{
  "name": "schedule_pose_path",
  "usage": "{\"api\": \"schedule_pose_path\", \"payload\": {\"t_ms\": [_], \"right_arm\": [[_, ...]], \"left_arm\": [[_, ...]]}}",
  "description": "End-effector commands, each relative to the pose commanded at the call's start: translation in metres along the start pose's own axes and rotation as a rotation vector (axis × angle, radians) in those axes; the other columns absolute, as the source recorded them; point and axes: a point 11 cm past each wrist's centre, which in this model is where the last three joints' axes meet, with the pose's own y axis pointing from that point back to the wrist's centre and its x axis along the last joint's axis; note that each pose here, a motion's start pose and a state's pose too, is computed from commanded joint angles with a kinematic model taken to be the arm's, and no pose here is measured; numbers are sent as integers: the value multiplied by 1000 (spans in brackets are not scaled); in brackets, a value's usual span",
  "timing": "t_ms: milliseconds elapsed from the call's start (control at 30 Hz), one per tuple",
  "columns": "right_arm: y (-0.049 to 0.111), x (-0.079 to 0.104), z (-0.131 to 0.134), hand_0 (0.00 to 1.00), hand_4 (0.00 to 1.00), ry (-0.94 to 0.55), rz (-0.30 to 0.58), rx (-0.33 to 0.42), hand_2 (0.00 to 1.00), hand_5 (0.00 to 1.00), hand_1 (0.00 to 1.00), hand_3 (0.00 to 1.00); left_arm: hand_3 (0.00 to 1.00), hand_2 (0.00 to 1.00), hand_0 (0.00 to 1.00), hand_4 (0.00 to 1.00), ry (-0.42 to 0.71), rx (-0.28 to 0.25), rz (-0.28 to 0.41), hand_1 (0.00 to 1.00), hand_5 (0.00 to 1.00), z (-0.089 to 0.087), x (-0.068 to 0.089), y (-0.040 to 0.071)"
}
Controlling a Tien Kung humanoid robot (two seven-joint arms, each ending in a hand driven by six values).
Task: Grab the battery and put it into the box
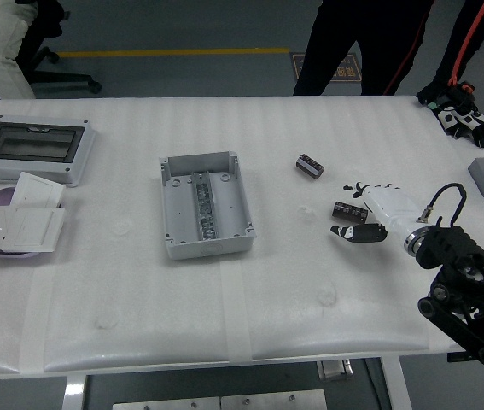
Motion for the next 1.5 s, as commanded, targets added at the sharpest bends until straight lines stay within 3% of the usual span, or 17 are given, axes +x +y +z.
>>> {"api": "schedule_pose_path", "payload": {"t_ms": [233,267,433,467,633,667,1167,1333,1500], "right_arm": [[-2,-1,6,892,852,3,-3,-17,762,564,708,835],[-2,-1,7,828,682,4,-4,-20,691,436,644,717],[-3,-6,11,828,682,7,-15,-28,691,436,644,717],[-3,-7,11,779,537,6,-16,-28,632,331,594,682],[-3,-8,10,779,537,-2,-11,-23,632,331,594,682],[-3,-8,9,749,462,-4,-9,-21,609,278,562,674],[-3,-8,4,734,424,-43,16,6,589,241,531,675],[-3,3,-6,724,427,-96,43,36,579,244,516,675],[-1,24,-34,721,428,-153,86,111,576,245,513,673]], "left_arm": [[397,504,391,2,-1,-5,2,537,2,1,0,0],[398,503,391,2,-1,-5,2,537,2,1,0,0],[398,503,391,2,1,-9,5,537,2,2,1,1],[398,504,391,2,2,-9,5,536,2,2,1,1],[398,504,391,2,3,-14,6,536,2,2,1,1],[399,501,391,2,4,-15,6,535,2,2,1,1],[400,500,391,2,3,-23,9,534,2,4,1,1],[401,500,390,2,2,-25,11,534,2,4,1,1],[401,500,391,2,3,-24,9,532,2,4,0,0]]}}
